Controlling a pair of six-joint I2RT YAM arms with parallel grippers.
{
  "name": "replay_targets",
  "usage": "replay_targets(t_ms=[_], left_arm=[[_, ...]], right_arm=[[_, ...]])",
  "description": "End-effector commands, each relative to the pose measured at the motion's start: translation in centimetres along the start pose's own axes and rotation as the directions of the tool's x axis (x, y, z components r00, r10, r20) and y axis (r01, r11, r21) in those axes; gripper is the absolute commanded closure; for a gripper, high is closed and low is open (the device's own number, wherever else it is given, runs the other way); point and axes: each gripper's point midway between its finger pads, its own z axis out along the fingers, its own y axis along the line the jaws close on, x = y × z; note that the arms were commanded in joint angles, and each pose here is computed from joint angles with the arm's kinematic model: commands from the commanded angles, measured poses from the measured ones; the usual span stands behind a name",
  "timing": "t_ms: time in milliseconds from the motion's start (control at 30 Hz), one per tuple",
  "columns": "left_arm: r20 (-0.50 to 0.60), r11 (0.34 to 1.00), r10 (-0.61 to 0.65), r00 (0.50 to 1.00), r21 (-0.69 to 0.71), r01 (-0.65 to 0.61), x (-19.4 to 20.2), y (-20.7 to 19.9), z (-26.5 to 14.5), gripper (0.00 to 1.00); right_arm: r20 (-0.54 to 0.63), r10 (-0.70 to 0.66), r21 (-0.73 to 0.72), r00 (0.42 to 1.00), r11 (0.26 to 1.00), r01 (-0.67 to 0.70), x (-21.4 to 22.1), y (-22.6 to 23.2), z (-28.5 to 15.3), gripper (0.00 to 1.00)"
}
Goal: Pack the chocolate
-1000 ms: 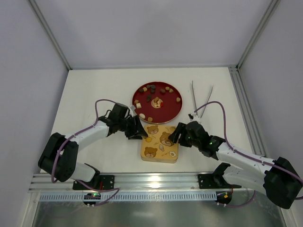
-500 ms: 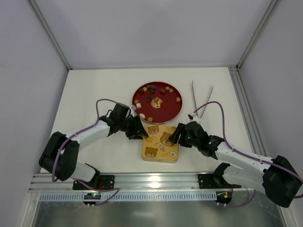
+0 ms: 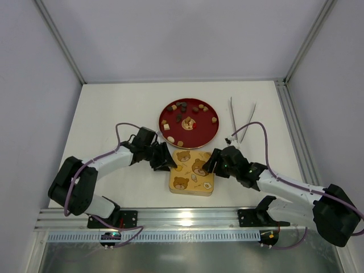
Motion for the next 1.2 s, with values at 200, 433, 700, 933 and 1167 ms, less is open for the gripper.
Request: replay_targets(t_ms=[200, 433, 700, 933, 1167], left_arm=[[0.002, 0.997, -0.052, 0.999, -0.061, 0.052, 1.7, 2.5, 0.4, 0.56], [0.006, 0.995, -0.069, 0.998, -0.069, 0.069, 2.5, 2.9, 0.7, 0.57], [0.004, 0.991, -0.089, 0.996, -0.100, 0.089, 2.9, 4.1, 1.3, 0.57], [0.003, 0.987, -0.099, 0.995, -0.131, 0.098, 2.6, 5.1, 1.8, 0.57], [-0.004, 0.986, -0.106, 0.994, -0.131, 0.104, 2.4, 5.7, 2.0, 0.57]], right_arm=[[-0.002, -0.053, -0.011, 0.999, 0.999, 0.053, -1.2, 0.9, 0.9, 0.39], [-0.045, -0.083, -0.029, 0.996, 0.996, 0.081, -1.0, 1.2, 1.9, 0.40], [-0.097, -0.105, -0.024, 0.990, 0.994, 0.103, -0.5, 1.1, 2.5, 0.40], [-0.113, -0.085, -0.001, 0.990, 0.996, 0.085, 0.4, -0.1, 2.4, 0.41], [-0.117, -0.061, -0.015, 0.991, 0.998, 0.060, 1.0, -0.3, 2.0, 0.42]])
